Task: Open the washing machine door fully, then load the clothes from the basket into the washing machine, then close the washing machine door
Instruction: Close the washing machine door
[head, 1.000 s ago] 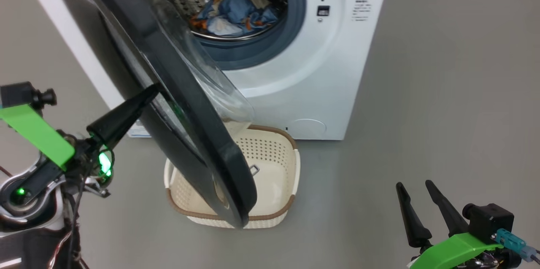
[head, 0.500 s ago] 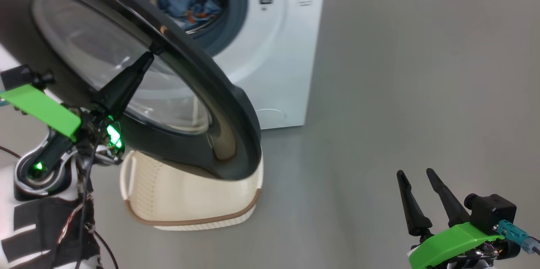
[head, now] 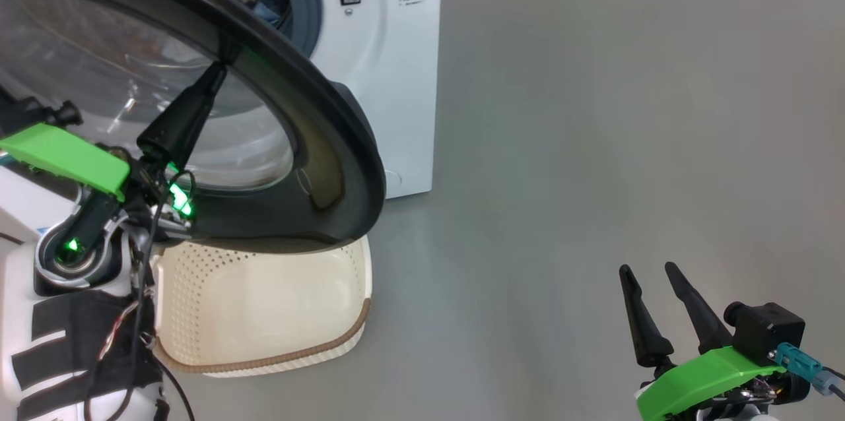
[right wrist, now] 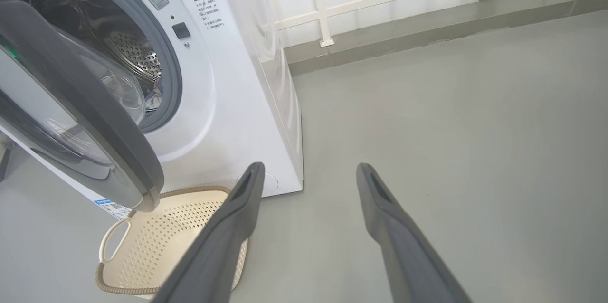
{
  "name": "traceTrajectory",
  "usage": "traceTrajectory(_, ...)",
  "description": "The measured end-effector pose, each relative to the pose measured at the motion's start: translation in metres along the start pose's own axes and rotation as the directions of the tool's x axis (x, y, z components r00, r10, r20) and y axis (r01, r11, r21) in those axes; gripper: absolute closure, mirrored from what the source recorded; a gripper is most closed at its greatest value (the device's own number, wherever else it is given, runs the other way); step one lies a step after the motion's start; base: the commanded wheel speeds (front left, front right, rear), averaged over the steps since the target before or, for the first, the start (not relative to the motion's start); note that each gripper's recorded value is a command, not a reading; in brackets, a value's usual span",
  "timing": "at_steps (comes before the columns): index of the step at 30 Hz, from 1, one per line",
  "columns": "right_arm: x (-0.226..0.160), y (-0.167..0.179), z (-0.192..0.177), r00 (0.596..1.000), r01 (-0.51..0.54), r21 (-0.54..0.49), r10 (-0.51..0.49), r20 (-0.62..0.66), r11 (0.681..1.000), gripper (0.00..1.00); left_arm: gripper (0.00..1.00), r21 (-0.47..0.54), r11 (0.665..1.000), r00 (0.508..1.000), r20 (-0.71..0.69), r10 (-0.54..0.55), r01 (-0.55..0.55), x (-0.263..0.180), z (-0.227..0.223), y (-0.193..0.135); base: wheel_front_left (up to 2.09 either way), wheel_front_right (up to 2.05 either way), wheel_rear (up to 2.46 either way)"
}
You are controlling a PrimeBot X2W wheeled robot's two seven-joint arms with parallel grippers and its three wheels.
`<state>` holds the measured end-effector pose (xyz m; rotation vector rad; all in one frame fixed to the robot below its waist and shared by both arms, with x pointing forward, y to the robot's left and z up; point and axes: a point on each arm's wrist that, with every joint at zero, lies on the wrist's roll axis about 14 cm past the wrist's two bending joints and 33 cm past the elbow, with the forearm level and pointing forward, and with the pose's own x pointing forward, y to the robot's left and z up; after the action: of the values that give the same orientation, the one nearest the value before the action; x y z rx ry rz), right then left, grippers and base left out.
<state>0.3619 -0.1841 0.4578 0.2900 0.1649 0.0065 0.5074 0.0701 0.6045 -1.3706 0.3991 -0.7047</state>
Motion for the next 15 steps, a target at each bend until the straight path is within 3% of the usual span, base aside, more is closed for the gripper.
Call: traceTrajectory(15,-0.009,-0.005,0.005,1.000,0.017,0.004,-0.017,0.024,1.000,0.00,1.00,0.022,1.000,0.996,0.093,-0.015,0.013,0.004,0.005,-0.012,0.00,0.00,0.00)
